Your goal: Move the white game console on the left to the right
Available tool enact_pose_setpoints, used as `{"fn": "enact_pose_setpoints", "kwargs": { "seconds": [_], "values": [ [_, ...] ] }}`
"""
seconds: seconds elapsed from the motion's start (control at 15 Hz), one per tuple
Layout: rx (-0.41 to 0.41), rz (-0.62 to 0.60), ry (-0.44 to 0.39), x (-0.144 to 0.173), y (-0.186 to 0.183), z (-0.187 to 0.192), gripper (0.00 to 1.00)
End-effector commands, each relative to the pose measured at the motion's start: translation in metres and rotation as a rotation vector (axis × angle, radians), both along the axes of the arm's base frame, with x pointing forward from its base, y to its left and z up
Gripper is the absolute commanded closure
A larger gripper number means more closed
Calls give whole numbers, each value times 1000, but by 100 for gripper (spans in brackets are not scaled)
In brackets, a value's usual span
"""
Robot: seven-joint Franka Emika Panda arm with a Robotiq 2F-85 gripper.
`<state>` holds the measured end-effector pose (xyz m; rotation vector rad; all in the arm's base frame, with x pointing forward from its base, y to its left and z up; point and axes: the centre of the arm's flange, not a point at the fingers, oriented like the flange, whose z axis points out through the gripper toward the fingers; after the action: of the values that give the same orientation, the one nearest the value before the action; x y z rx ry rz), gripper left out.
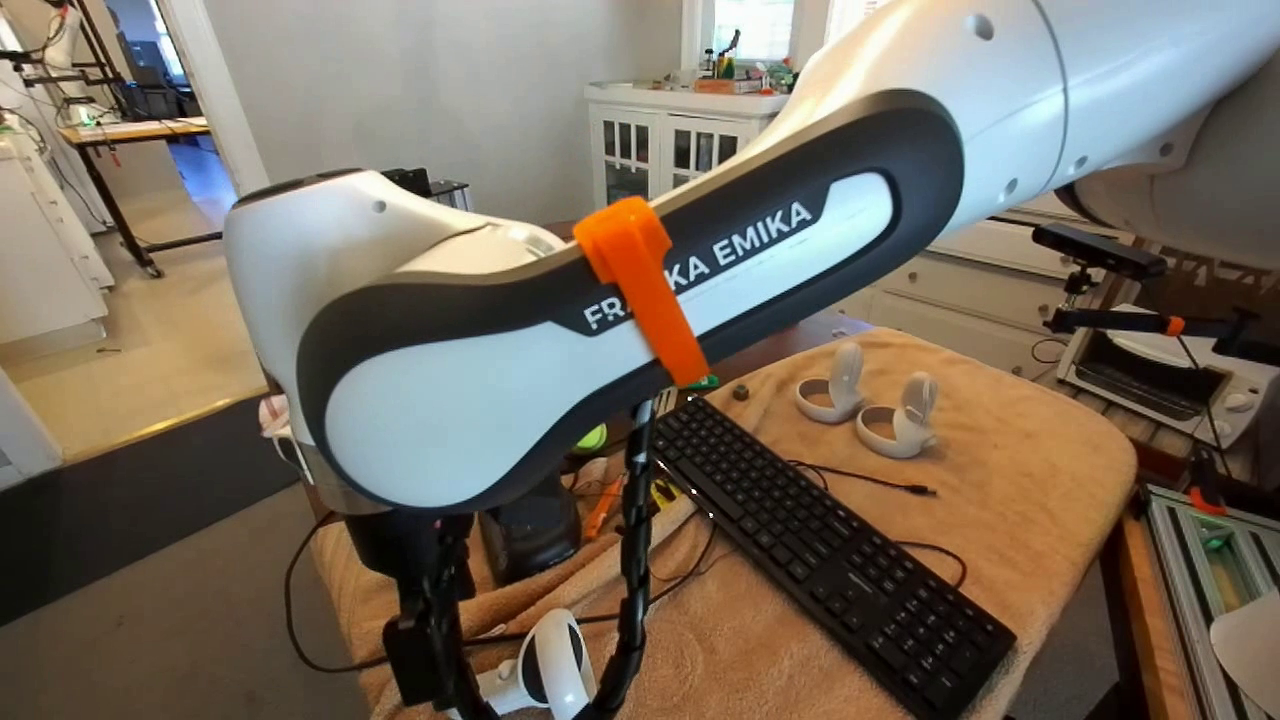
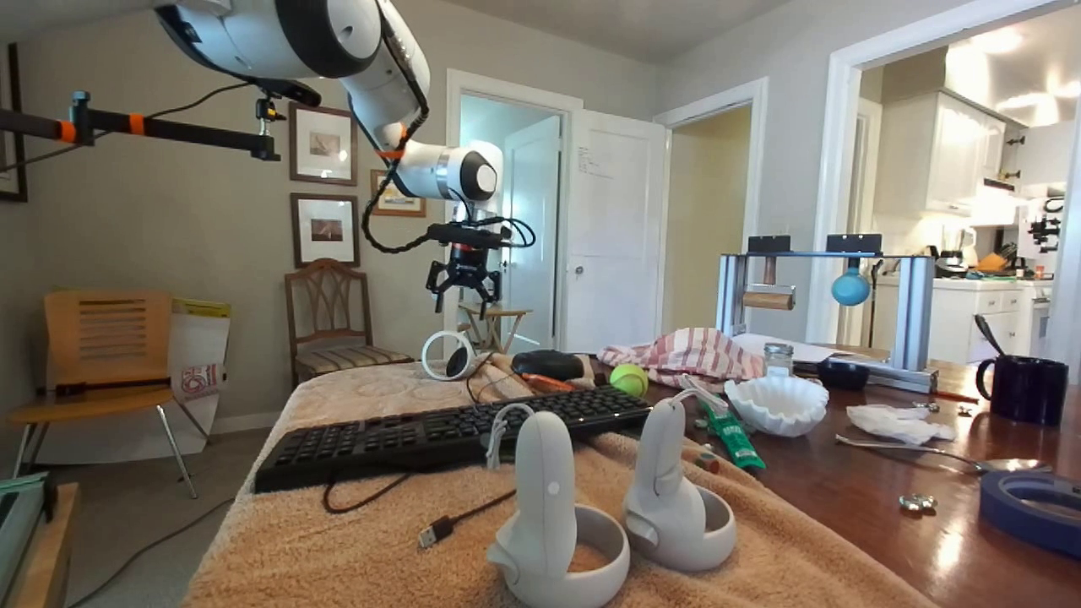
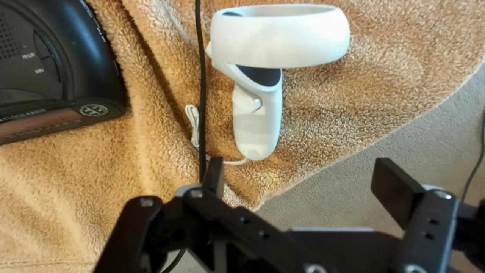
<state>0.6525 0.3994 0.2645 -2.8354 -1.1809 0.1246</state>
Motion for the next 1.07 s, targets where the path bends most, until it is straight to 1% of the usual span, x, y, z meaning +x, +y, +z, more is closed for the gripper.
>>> {"fn": "enact_pose_setpoints", "kwargs": {
  "seconds": [0.0,0.47,0.6,0.73,0.8,0.87,0.93,1.0],
  "values": [
    [-3,47,14,1,0,-25,0],
    [-30,112,41,-2,2,-58,0],
    [-33,118,43,-2,1,-63,4],
    [-36,126,47,-3,-1,-67,10],
    [-35,130,49,-3,-1,-69,9],
    [-37,132,50,-3,-1,-70,19],
    [-38,134,52,-4,-1,-72,15],
    [-39,136,52,-4,-2,-74,17]
  ]
}}
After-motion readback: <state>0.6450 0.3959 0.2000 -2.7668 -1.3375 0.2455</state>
